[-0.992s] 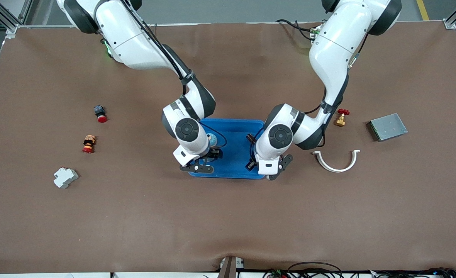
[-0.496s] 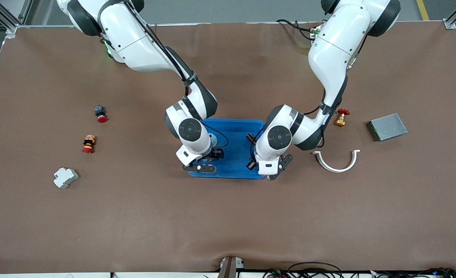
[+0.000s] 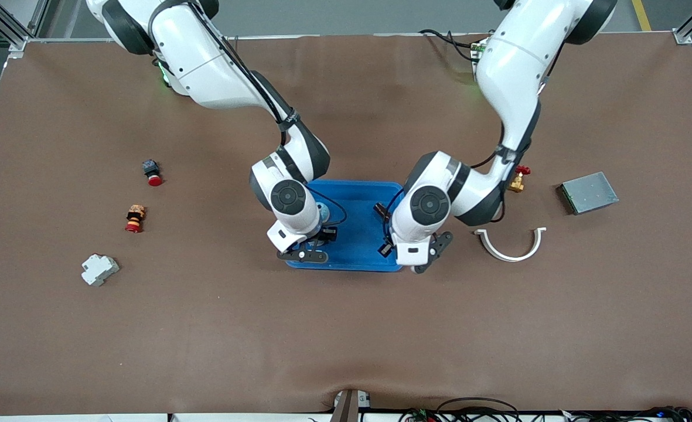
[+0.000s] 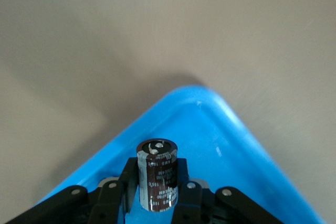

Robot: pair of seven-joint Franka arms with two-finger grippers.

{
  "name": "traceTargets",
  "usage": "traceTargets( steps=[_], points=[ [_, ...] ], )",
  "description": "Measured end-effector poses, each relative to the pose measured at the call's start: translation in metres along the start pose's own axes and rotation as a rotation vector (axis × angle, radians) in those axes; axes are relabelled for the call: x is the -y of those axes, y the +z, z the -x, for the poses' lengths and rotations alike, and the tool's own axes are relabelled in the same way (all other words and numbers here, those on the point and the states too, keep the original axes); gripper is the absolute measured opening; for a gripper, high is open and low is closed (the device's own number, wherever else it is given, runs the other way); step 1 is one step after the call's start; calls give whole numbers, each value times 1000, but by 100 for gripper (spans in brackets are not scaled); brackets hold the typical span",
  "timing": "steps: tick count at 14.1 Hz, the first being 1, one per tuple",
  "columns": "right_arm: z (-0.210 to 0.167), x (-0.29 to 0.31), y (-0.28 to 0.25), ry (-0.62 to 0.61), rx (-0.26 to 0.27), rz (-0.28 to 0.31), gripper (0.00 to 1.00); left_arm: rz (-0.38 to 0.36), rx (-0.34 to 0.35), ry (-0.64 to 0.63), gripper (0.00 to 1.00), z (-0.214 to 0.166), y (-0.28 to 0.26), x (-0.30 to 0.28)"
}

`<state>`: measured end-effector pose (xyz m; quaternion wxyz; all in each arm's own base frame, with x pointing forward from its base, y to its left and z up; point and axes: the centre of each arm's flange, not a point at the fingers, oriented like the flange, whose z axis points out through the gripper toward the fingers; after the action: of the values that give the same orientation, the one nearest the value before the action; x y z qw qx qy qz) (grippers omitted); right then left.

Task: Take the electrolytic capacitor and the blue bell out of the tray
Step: 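Carry the bell with the right gripper while the left gripper carries the capacitor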

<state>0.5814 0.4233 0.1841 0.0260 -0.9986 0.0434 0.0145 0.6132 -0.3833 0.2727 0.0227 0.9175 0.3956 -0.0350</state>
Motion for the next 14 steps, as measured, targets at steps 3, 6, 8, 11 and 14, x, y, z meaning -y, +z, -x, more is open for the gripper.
traceTargets(
  steps=[3,6,8,11,14],
  points=[
    [-4,3,-7,0,-10,-7,65,-36,-44,38,34,-51,-52,22],
    [-11,6,-29,1,10,10,65,-123,-1,122,34,-127,-57,63],
    [-16,10,-59,-17,6,6,65,-170,42,169,34,-168,-56,91],
    [-26,-4,-124,-76,-1,4,65,-234,68,188,34,-207,-44,124],
    [-44,-43,-192,-138,-15,-2,65,-286,92,202,34,-240,-19,156]
  ],
)
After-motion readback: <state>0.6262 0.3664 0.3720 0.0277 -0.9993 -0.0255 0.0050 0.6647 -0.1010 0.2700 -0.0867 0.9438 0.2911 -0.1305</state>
